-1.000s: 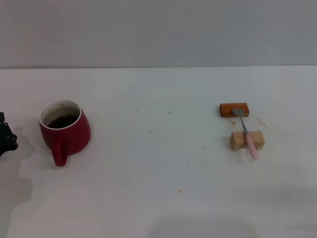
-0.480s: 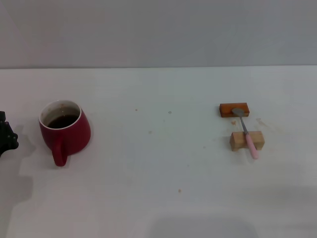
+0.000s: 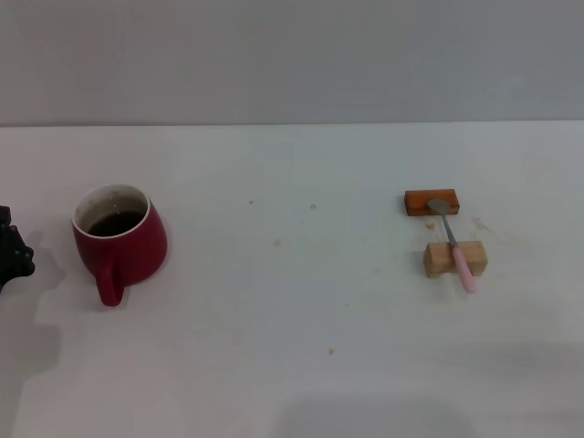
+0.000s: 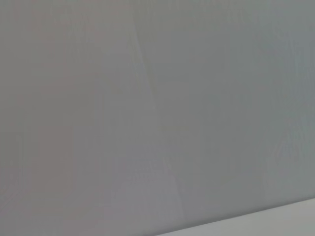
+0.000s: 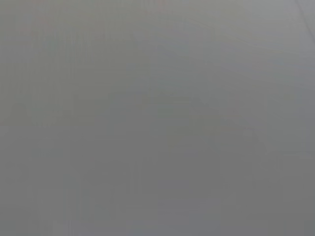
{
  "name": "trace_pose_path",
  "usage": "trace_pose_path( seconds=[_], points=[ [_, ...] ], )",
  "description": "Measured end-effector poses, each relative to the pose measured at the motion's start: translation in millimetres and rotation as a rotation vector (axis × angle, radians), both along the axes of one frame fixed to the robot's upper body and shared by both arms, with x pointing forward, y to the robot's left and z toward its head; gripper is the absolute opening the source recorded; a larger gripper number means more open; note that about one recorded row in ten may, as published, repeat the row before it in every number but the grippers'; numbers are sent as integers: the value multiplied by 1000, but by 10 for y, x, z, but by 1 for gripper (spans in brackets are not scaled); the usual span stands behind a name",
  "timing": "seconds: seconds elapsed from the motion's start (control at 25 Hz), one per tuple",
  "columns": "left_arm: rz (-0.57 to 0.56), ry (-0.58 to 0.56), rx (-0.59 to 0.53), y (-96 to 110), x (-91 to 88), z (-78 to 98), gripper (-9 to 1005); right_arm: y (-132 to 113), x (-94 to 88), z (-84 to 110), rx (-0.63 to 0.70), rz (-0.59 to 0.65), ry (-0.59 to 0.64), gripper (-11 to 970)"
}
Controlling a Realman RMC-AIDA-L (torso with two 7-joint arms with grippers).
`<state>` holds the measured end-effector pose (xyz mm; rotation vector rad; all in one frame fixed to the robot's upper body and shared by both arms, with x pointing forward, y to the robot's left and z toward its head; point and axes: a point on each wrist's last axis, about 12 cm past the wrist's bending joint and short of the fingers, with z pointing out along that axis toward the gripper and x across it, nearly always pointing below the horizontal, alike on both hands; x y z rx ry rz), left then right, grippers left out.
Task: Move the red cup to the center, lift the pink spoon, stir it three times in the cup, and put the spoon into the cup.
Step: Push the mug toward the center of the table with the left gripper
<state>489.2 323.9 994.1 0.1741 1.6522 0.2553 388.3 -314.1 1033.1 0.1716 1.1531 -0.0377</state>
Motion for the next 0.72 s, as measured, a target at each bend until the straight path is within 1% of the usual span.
trace_pose_path(
  seconds=[0.72],
  points=[
    [7, 7, 1, 20, -36, -18, -1, 1, -3, 0, -1, 1, 0, 673]
  ],
)
